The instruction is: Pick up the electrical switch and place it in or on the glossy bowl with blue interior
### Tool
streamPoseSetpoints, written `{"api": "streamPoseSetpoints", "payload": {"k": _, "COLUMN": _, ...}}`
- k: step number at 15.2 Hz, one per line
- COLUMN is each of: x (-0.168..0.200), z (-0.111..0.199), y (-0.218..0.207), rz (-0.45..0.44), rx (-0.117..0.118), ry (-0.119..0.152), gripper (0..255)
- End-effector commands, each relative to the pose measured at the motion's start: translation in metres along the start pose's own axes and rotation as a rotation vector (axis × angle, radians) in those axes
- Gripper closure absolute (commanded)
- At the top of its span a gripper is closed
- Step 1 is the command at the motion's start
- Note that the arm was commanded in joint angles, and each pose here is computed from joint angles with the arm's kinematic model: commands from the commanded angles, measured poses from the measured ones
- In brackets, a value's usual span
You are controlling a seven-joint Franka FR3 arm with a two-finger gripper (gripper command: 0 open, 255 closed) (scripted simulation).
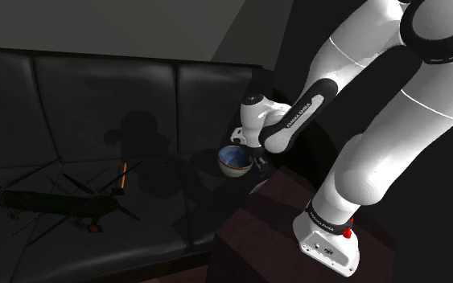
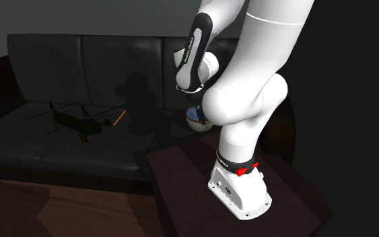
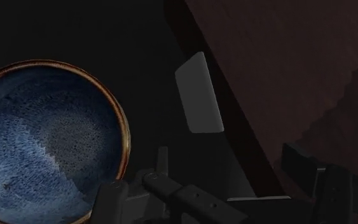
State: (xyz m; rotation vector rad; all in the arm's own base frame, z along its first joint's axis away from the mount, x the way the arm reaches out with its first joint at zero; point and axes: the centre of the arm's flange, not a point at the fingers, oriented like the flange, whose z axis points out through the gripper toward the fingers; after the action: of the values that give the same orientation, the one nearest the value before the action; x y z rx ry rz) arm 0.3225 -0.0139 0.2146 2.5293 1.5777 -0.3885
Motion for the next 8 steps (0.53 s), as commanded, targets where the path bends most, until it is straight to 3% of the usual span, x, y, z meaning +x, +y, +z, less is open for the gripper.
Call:
{"api": "streamPoseSetpoints", "payload": {"k": 1, "x": 0.008, "z": 0.027, "y": 0.001, "rz": -0.076, "rx": -0.014, "ry": -0.015, "gripper": 0}}
{"api": "streamPoseSetpoints", "payload": {"k": 4, "x": 0.015, "z": 0.063, "y": 0.001, "rz": -0.173, "rx": -0.032, "ry": -0.040, "gripper": 0}}
{"api": "streamPoseSetpoints", "payload": {"k": 8, "x": 0.015, "z": 0.084, "y": 0.002, "rz": -0.173, "rx": -0.032, "ry": -0.040, "gripper": 0}}
